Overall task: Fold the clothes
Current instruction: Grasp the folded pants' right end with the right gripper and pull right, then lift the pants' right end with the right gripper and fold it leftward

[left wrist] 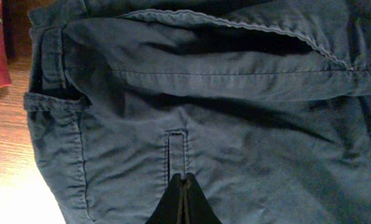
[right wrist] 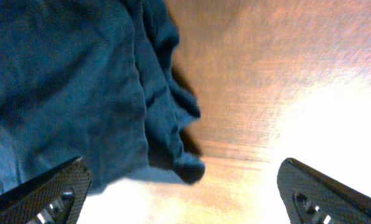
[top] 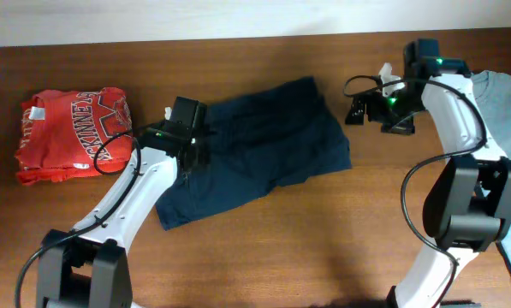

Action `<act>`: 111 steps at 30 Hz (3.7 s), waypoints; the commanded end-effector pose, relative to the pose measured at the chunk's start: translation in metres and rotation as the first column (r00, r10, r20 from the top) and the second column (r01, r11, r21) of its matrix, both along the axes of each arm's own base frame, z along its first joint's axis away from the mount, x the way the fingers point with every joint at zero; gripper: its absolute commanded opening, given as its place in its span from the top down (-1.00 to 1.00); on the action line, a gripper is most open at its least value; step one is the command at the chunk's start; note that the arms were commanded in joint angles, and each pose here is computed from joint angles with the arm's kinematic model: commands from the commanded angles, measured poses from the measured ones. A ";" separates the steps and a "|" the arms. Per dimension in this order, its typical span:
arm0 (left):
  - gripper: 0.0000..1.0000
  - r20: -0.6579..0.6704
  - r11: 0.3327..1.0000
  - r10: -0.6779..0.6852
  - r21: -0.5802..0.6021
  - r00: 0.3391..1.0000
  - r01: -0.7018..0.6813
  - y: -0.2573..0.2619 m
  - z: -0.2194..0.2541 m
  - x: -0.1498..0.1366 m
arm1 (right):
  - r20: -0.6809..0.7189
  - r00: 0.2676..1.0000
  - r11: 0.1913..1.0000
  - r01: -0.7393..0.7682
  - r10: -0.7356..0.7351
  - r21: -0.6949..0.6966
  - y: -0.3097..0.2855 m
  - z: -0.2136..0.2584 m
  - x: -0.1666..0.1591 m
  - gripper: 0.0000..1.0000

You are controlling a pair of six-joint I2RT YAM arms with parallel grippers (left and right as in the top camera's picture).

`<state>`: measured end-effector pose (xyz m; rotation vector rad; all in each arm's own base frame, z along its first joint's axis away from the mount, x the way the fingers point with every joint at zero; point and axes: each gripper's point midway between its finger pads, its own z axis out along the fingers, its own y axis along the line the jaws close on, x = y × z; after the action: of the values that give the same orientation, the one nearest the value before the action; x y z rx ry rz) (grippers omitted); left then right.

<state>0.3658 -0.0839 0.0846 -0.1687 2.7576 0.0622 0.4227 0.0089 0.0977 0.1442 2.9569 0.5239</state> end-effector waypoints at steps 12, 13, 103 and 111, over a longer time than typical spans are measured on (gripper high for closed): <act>0.91 0.018 1.000 0.010 -0.002 1.000 -0.010 0.000 0.006 0.005 | -0.062 0.990 0.974 -0.112 0.127 0.198 0.032 -0.060 -0.004 -0.92; 0.92 0.018 1.000 0.010 -0.002 1.000 -0.010 0.000 0.006 0.005 | -0.061 0.989 0.973 -0.118 0.132 0.200 0.035 -0.065 -0.003 -0.93; 0.99 -0.113 0.879 -0.009 -0.474 0.994 -0.046 -0.043 -0.078 0.042 | 0.274 0.775 0.748 -0.627 0.569 0.220 0.326 0.061 -0.073 0.92; 0.99 -0.112 0.879 -0.009 -0.474 0.994 -0.045 -0.043 -0.078 0.042 | 0.314 0.754 0.723 -0.651 0.577 0.233 0.357 0.067 -0.084 0.93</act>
<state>0.4065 -0.1234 0.0100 -0.3223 2.8206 -0.6063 0.3436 0.3520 0.1390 -0.8372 2.6761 0.9811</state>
